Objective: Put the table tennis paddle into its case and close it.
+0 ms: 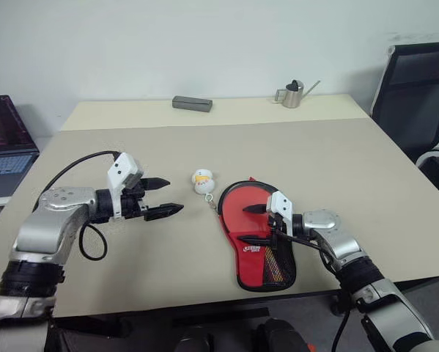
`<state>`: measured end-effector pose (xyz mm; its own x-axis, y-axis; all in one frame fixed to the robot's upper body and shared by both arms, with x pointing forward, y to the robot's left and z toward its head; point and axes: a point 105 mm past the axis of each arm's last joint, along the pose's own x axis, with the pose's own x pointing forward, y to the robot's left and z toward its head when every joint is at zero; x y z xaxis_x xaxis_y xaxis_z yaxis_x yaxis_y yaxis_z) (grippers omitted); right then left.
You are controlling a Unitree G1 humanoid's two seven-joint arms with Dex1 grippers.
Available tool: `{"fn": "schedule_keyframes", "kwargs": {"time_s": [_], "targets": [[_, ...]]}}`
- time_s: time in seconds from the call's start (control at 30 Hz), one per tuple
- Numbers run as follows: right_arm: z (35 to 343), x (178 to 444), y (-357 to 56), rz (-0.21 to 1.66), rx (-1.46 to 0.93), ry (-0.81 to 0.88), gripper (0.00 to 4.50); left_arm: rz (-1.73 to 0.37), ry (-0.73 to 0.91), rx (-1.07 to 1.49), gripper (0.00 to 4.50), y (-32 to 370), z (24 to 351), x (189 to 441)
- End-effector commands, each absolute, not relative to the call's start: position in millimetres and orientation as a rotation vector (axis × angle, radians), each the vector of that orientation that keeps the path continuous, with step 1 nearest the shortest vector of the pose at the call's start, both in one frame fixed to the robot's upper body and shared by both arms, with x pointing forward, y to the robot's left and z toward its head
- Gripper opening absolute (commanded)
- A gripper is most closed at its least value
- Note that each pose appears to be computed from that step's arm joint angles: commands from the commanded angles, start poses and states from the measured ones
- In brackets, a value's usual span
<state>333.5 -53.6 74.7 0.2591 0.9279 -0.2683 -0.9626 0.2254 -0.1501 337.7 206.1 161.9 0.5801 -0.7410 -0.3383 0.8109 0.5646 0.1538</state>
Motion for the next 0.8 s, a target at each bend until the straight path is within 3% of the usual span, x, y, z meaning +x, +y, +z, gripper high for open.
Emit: {"fn": "schedule_keyframes", "kwargs": {"time_s": [0.03, 0.43, 0.8], "targets": [[59, 333, -56, 1.297, -0.309, 0.2, 4.48, -0.859, 0.199, 0.35, 4.5, 206, 169, 358], [57, 335, -48, 1.286, -0.288, 0.201, 4.48, -0.741, 0.207, 0.353, 4.5, 182, 147, 419], [61, 334, -46, 1.278, -0.272, 0.192, 4.48, -0.712, 0.284, 0.372, 4.5, 167, 120, 436]]}}
